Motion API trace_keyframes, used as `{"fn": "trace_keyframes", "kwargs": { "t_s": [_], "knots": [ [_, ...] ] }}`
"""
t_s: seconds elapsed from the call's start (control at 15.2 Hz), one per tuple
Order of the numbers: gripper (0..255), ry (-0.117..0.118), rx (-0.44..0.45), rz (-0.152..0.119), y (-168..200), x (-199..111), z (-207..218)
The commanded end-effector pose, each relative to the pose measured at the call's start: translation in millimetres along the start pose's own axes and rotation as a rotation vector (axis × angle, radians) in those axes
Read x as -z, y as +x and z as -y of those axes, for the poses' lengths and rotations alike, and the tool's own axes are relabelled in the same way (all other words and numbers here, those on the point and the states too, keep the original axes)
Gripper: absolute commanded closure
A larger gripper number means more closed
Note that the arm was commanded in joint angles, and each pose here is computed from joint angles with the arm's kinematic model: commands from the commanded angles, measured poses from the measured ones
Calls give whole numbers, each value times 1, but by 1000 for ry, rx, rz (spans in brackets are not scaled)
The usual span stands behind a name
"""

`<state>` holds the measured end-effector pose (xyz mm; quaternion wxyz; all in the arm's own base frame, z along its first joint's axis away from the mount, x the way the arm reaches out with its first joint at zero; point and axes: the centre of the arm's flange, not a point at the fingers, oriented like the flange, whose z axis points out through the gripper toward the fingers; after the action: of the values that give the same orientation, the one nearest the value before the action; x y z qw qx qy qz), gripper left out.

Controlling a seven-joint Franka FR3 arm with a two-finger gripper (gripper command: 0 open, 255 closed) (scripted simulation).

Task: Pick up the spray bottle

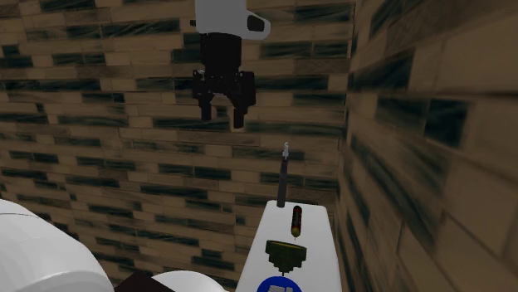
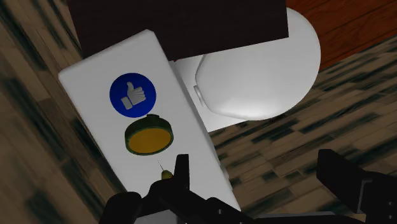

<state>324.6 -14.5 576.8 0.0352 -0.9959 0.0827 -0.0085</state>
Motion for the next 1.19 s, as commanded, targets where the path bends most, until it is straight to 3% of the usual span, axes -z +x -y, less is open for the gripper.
{"fn": "trace_keyframes", "kwargs": {
  "t_s": [0.0, 1.12],
  "knots": [
    [0, 0, 0, 0, 0, 0, 0],
    [0, 76, 282, -261, 136, -145, -29]
  ]
}}
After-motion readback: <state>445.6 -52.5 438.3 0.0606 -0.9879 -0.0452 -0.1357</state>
